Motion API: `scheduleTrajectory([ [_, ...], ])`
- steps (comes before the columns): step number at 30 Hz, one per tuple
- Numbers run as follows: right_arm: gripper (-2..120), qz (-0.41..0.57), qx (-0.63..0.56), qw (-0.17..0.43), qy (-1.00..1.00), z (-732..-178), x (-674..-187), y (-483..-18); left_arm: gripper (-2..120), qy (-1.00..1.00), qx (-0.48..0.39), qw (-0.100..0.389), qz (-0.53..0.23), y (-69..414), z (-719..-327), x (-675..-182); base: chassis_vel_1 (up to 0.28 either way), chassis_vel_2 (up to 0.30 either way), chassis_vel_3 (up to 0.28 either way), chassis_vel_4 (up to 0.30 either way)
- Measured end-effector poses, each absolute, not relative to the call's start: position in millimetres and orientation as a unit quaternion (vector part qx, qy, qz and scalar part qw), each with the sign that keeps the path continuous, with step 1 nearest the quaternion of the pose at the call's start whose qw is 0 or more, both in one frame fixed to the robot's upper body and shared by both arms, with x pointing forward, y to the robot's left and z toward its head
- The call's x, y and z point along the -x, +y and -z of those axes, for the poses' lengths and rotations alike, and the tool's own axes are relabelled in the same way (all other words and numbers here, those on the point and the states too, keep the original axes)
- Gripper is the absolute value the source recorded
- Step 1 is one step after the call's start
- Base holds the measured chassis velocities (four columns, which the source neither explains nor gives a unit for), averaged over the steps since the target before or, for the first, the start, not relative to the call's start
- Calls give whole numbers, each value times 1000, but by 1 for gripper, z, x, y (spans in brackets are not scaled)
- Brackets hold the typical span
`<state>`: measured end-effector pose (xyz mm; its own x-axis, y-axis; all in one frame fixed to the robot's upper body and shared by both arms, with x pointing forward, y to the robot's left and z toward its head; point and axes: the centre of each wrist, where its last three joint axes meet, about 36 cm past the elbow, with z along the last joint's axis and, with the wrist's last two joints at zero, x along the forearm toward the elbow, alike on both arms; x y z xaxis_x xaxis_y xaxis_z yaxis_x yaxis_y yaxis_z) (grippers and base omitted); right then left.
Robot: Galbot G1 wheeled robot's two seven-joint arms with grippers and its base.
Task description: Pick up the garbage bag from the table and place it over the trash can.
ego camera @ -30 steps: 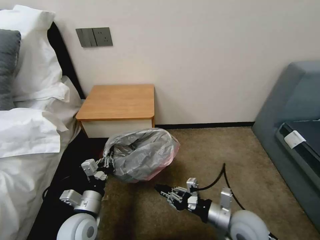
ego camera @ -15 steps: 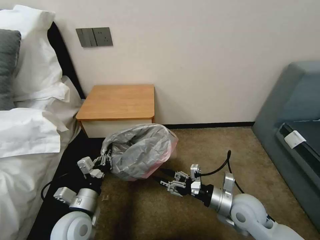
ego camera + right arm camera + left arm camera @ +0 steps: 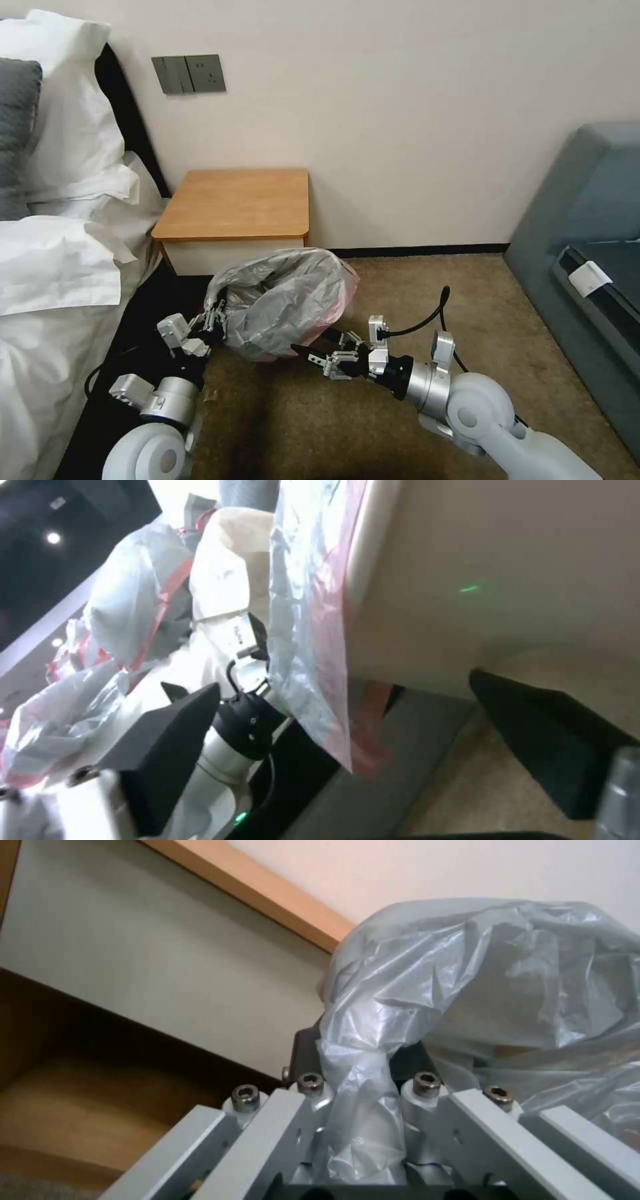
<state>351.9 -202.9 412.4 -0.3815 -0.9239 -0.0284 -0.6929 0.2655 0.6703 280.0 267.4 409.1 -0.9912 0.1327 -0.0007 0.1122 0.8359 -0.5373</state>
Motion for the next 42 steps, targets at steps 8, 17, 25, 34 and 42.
scheduleTrajectory([
  [8, 65, 306, -526, 192, -770, -413, -350, -201, 8, -958, 65, 20, -280, 266, -408, -279, 0, 0, 0, 0],
  [17, 31, 300, -527, 194, -771, -412, -347, -201, 8, -958, 65, 21, -277, 265, -407, -277, 0, 0, 0, 0],
  [25, 5, 297, -528, 196, -772, -411, -345, -202, 8, -958, 65, 21, -278, 264, -407, -277, 0, 0, 0, 0],
  [34, 0, 294, -526, 197, -773, -409, -341, -203, 8, -958, 65, 21, -278, 263, -407, -278, 0, 0, 0, 0],
  [42, 0, 294, -517, 209, -776, -388, -323, -200, 8, -958, 63, 19, -280, 264, -407, -279, 0, 0, 0, 0],
])
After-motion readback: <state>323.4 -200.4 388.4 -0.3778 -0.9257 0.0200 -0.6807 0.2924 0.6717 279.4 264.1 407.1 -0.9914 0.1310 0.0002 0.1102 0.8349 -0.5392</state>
